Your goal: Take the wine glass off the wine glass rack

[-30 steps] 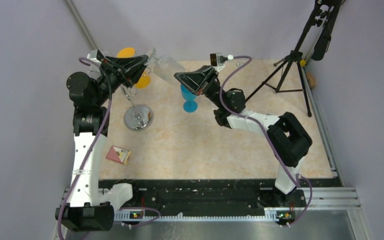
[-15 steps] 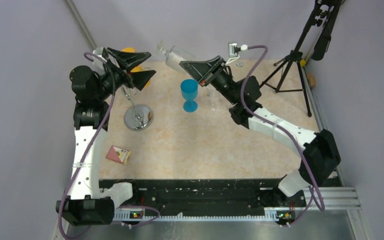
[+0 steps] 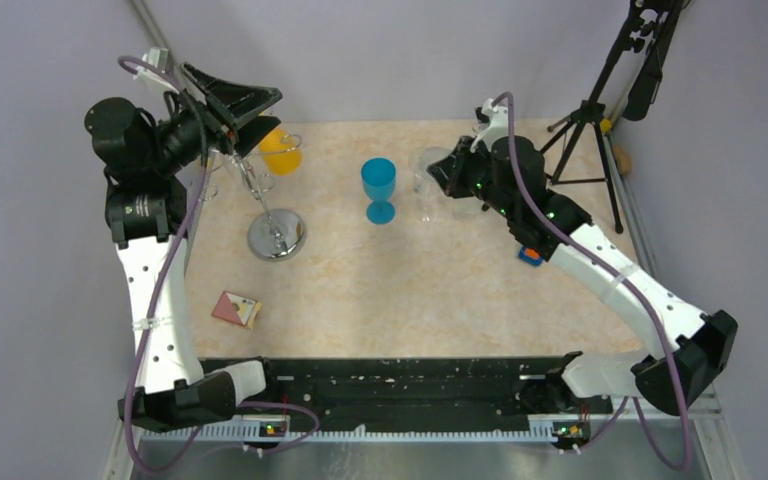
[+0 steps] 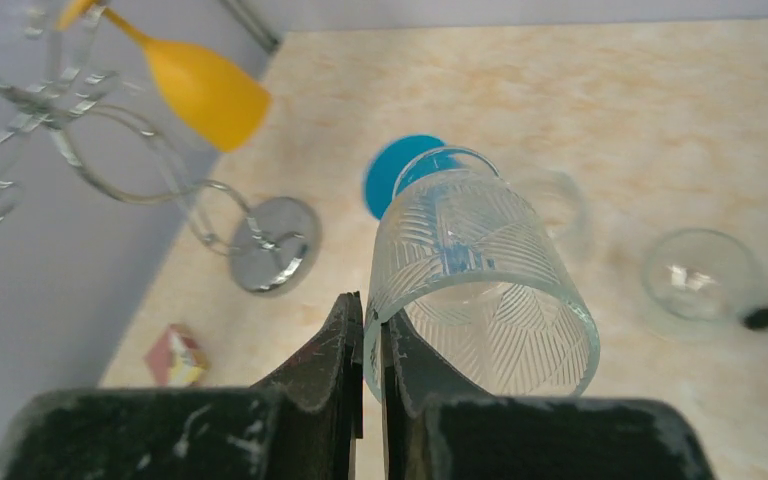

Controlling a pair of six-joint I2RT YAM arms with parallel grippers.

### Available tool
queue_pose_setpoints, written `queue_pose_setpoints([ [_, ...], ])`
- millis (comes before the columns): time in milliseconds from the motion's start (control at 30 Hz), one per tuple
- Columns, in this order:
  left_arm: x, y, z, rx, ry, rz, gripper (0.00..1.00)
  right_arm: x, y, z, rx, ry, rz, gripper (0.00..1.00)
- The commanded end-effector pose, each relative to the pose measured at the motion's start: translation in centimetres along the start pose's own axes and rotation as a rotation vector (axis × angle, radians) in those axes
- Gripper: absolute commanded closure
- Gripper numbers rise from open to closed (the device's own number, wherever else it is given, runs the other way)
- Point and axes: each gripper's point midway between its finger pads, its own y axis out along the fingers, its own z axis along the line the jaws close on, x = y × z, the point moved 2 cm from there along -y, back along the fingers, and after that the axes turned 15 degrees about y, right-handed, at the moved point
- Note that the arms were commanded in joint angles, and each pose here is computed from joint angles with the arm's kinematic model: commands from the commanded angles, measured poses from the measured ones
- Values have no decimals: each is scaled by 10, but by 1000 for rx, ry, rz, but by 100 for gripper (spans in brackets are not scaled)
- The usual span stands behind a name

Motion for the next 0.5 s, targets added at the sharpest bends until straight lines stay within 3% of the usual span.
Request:
queue_pose_setpoints([
  [0,1,-9,-6,54,211,5,16,46,-49,-17,-185,-166,-93,100],
  [200,0,-7,-1,75,210,7,16,42,-66,-56,-436,-215,-36,100],
  [333,1,-8,-2,88,208,0,16,17,-57,-93,-571,-172,126,100],
  [467,-1,-11,-3,100,207,-7,16,-12,-33,-114,-559,-117,277,100],
])
